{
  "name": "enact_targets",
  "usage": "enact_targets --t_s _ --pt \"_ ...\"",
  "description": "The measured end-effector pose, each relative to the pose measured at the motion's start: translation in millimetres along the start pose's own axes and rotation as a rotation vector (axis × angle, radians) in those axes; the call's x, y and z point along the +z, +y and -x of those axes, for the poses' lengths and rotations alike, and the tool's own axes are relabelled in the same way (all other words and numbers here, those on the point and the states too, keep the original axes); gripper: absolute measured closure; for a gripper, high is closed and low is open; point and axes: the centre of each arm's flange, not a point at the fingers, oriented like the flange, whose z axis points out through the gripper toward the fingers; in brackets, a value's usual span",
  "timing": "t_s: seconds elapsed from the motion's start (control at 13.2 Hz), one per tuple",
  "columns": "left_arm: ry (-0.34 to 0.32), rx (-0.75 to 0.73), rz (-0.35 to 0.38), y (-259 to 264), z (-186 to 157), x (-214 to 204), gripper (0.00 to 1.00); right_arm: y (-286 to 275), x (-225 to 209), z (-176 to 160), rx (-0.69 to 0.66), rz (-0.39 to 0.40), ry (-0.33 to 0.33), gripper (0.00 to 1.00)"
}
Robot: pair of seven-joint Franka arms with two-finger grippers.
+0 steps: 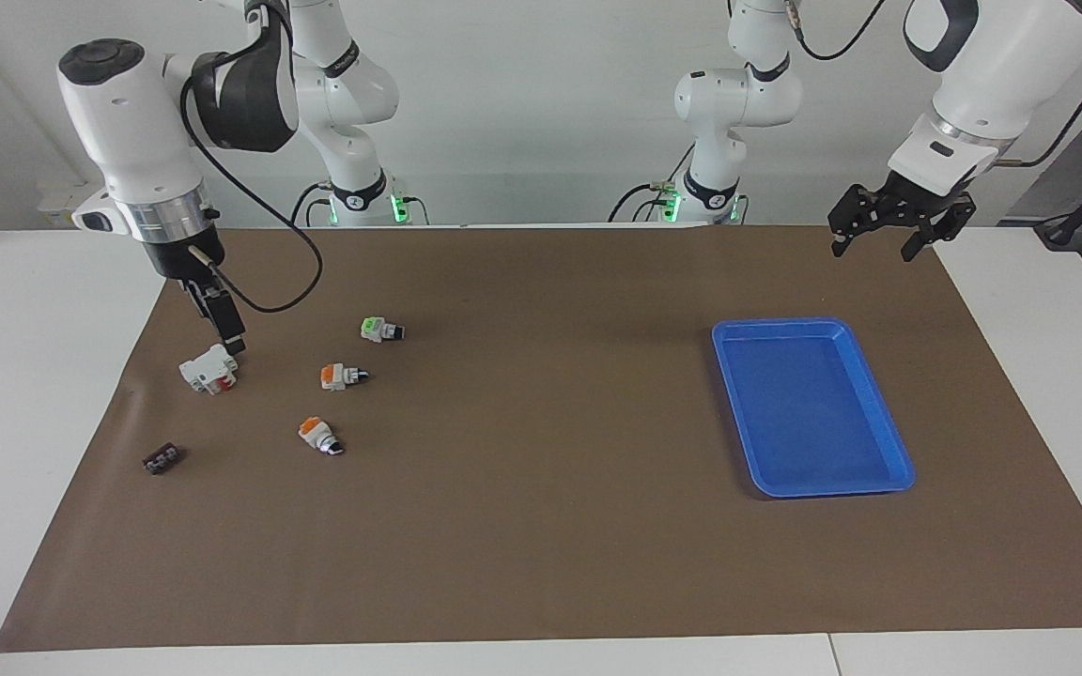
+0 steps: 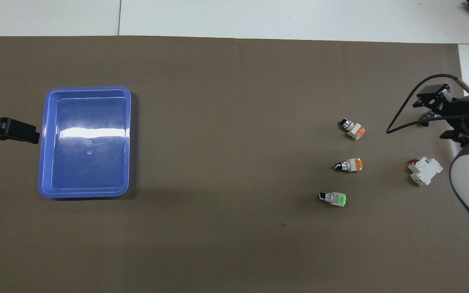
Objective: Turn and place switch with both arms
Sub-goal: 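Lower the right gripper and grasp the orange-topped switch farthest from the robot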
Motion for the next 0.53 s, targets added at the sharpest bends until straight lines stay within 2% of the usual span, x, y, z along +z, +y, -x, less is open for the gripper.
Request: enact_targets --t_s 0.15,0.3,0.45,0.53 --pt "0.0 0.0 0.0 0.0 0.0 0.0 0.0 -5.3 20.8 -1.9 0.12 0.004 -0.002 0.0" --pt "0.0 0.0 0.0 0.0 0.0 0.0 0.0 -14.5 52.5 -1.6 0.328 -0.009 -0.015 0.0" --pt "0.0 0.0 0.0 0.0 0.0 0.0 0.0 -24.9 94.0 -1.7 0.516 -0.039 -0.052 0.0" --pt "0.0 0.0 0.0 0.0 0.0 0.0 0.0 -26.7 115.9 -2.6 0.595 -0.049 -0.091 0.0"
